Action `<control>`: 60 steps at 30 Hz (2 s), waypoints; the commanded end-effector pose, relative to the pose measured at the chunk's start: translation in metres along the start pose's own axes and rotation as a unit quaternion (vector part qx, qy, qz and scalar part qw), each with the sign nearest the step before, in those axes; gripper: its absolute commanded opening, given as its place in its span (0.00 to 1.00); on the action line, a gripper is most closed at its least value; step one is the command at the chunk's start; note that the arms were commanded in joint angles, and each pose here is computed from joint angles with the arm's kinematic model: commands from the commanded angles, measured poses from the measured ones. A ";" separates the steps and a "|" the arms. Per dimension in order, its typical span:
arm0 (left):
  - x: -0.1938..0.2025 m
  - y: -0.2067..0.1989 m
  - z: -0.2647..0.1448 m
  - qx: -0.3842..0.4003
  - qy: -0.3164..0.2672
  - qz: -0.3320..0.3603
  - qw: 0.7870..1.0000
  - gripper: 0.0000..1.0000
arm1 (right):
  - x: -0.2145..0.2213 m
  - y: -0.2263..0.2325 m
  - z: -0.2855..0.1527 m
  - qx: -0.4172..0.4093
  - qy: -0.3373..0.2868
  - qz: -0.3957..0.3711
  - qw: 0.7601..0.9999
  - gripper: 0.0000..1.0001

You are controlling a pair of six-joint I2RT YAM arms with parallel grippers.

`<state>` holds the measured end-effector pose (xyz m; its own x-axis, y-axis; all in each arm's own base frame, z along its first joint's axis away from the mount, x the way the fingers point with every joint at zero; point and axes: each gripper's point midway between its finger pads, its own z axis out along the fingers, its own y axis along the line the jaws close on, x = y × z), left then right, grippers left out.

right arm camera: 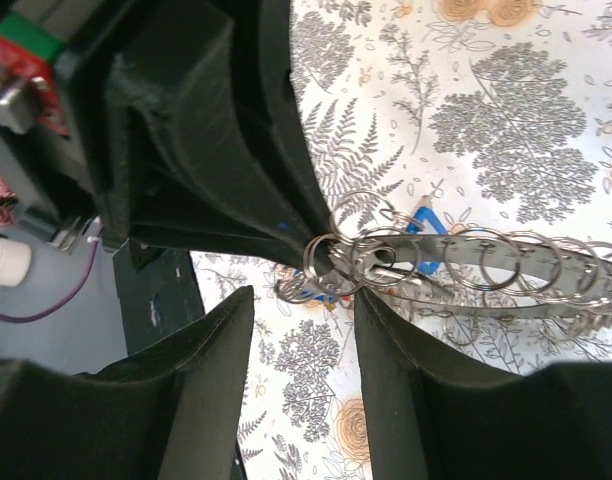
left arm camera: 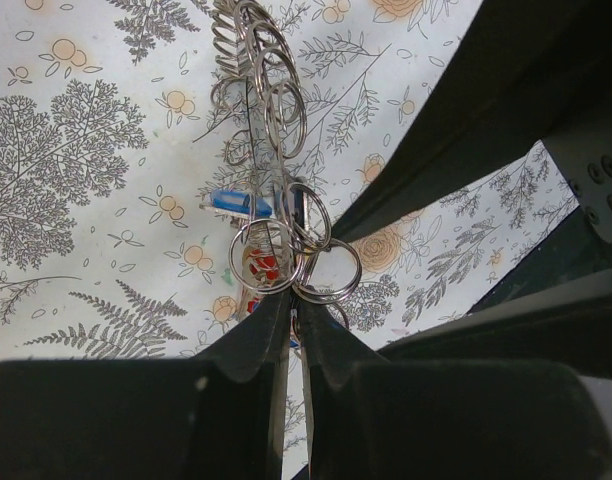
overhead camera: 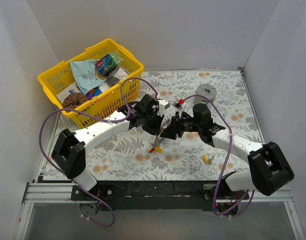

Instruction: Put the keys on the keyring

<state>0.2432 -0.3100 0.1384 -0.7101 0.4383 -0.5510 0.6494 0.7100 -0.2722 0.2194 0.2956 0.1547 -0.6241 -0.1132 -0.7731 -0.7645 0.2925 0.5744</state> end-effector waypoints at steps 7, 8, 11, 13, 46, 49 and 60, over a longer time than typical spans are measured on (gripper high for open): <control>-0.012 -0.010 -0.008 0.022 -0.018 0.012 1.000 0.00 | -0.023 -0.010 0.000 0.038 -0.039 -0.020 0.998 0.56; -0.012 -0.010 -0.008 0.023 -0.018 0.012 1.000 0.00 | -0.025 -0.009 0.000 0.038 -0.042 -0.016 0.998 0.56; -0.014 -0.012 -0.010 0.026 -0.023 0.012 0.999 0.00 | -0.025 -0.009 0.001 0.033 -0.043 -0.017 0.998 0.56; -0.015 -0.013 -0.012 0.030 -0.028 0.013 0.999 0.00 | -0.024 -0.007 0.002 0.026 -0.043 -0.018 0.999 0.56; -0.022 -0.031 -0.031 0.093 -0.080 0.002 0.992 0.00 | -0.025 0.023 -0.015 -0.098 -0.131 0.044 0.986 0.44; -0.023 -0.031 -0.032 0.096 -0.082 -0.001 0.992 0.00 | -0.025 0.021 -0.020 -0.099 -0.141 0.066 0.983 0.43; -0.027 -0.033 -0.036 0.109 -0.093 -0.005 0.990 0.00 | -0.031 0.025 -0.027 -0.121 -0.163 0.081 0.976 0.41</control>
<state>0.2300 -0.3200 0.1573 -0.7081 0.3665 -0.6036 0.6703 0.6178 -0.4112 0.2198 0.2808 0.1792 -0.7277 0.2129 -0.6520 -0.6456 0.1084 0.7560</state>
